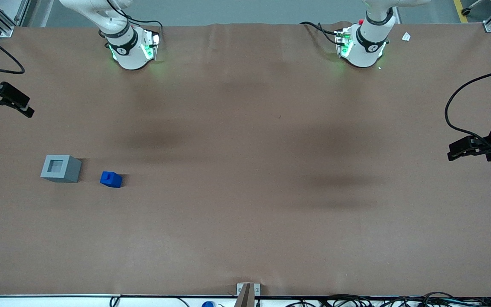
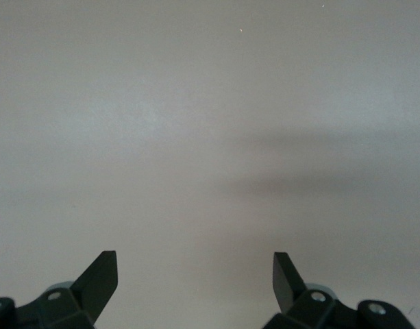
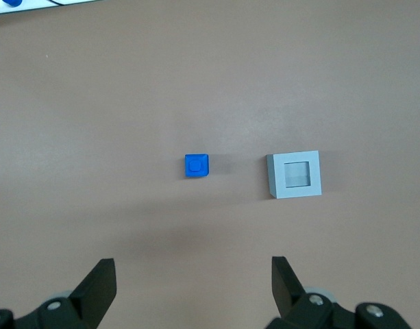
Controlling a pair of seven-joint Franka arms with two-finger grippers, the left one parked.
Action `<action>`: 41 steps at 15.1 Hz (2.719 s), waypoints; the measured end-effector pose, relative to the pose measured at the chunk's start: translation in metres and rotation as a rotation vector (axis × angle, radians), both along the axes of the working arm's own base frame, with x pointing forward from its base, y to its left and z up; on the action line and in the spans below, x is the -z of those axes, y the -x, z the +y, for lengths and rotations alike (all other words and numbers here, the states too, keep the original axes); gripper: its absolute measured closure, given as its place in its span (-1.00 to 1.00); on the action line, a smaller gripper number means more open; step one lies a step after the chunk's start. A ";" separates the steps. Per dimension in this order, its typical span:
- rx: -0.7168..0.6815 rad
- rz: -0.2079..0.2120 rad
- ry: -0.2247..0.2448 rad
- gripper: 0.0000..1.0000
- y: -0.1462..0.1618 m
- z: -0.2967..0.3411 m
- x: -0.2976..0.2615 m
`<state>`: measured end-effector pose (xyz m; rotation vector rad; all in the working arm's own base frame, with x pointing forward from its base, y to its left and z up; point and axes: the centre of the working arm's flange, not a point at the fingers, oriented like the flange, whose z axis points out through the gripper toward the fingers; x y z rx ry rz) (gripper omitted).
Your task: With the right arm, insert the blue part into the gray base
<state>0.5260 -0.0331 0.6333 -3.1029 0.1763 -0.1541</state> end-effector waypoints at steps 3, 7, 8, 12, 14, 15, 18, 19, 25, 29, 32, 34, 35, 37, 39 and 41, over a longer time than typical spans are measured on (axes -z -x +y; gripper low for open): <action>0.000 0.001 0.009 -1.00 0.000 -0.001 0.000; -0.002 0.005 0.014 -1.00 0.000 0.000 0.000; -0.005 0.016 0.013 -1.00 0.001 0.001 0.001; -0.013 0.052 0.013 -1.00 -0.001 0.006 0.011; -0.012 0.074 0.013 -1.00 -0.008 0.005 0.024; -0.011 0.083 0.013 -1.00 -0.012 0.005 0.030; -0.010 0.102 0.014 -1.00 -0.025 0.005 0.052; -0.010 0.105 0.014 -1.00 -0.029 0.005 0.060; 0.000 0.114 -0.012 -1.00 -0.048 0.008 0.128; 0.002 0.106 -0.007 -1.00 -0.060 0.008 0.179; 0.004 0.098 -0.004 -1.00 -0.066 0.011 0.214; 0.000 0.105 -0.003 -1.00 -0.069 0.016 0.234; 0.001 0.099 -0.001 -1.00 -0.072 0.019 0.243; 0.003 0.074 0.002 -1.00 -0.076 0.020 0.267; 0.003 0.052 0.006 -1.00 -0.075 0.022 0.294; 0.000 0.049 0.009 -1.00 -0.073 0.024 0.320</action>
